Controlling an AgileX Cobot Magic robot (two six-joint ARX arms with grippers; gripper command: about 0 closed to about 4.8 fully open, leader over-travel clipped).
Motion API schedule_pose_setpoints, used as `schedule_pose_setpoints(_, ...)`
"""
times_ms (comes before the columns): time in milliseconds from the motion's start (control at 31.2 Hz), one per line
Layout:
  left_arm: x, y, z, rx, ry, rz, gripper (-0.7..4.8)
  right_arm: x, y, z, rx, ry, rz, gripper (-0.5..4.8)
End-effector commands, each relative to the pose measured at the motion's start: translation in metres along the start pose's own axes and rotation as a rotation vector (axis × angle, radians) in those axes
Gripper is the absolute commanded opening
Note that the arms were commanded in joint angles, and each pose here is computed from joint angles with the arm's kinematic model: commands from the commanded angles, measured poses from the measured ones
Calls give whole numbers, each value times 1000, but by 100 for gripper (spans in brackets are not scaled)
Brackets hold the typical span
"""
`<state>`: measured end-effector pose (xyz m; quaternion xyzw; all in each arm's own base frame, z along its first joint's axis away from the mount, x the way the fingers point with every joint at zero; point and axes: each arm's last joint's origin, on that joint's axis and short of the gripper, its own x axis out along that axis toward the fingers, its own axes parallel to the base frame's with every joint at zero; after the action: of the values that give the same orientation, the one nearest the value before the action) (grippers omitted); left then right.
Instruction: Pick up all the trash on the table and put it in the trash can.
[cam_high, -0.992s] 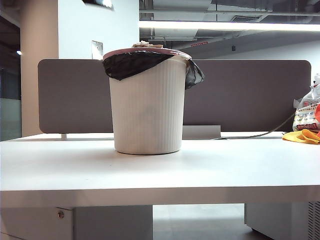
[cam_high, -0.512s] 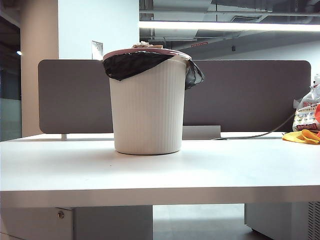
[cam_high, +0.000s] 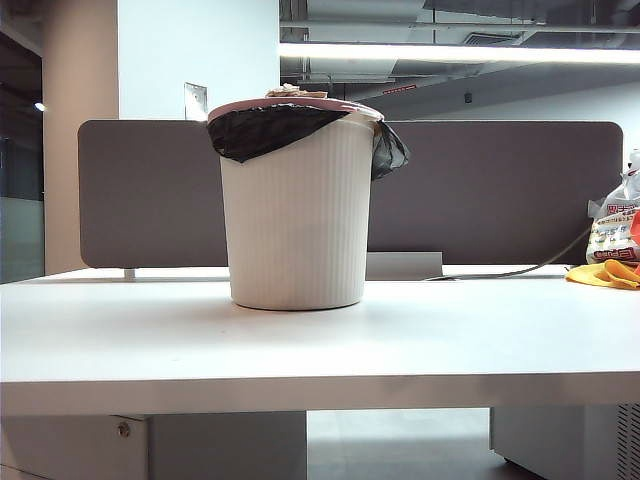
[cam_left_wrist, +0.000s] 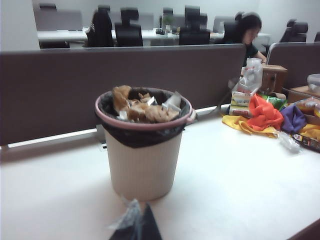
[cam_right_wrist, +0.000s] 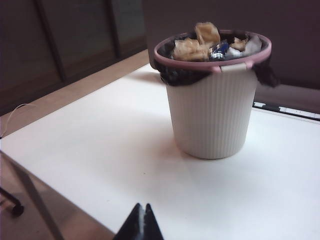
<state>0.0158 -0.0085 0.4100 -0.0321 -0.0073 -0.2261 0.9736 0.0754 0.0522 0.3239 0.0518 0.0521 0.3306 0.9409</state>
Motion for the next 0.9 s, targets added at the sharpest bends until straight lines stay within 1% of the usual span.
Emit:
schedule_pose_setpoints(32, 13, 2, -35, -55, -10, -18, -6, 14, -4, -19, 1, -32, 9, -4)
schedule_pose_setpoints(96, 26, 4, -58, -106, 4, -34, -6, 21, -6, -34, 3, -14, 6, -5)
schedule_pose_setpoints(128, 33, 5, -68, -119, 11, -33, -6, 24, -8, -42, 5, -1, 2, -5)
schedule_pose_setpoints(288, 68, 11, -119, -143, 48, -34, -6, 33, -13, -76, 3, 62, -13, -4)
schedule_pose_setpoints(416, 86, 14, -159, -148, 85, -33, -6, 37, -18, -99, -10, 96, -68, -5)
schedule_pose_setpoints(544, 92, 17, -194, -152, 133, -26, -6, 39, -23, -119, -10, 128, -131, -5)
schedule_pose_setpoints(672, 93, 18, -221, -156, 181, -19, -6, 39, -25, -136, -9, 174, -142, -5)
schedule_pose_setpoints(736, 93, 19, -230, -148, 194, -16, -6, 39, -26, -144, -7, 195, -143, -5)
schedule_pose_setpoints(896, 91, 22, -248, -128, 229, 68, -6, 39, -28, -161, -4, 241, -148, -5)
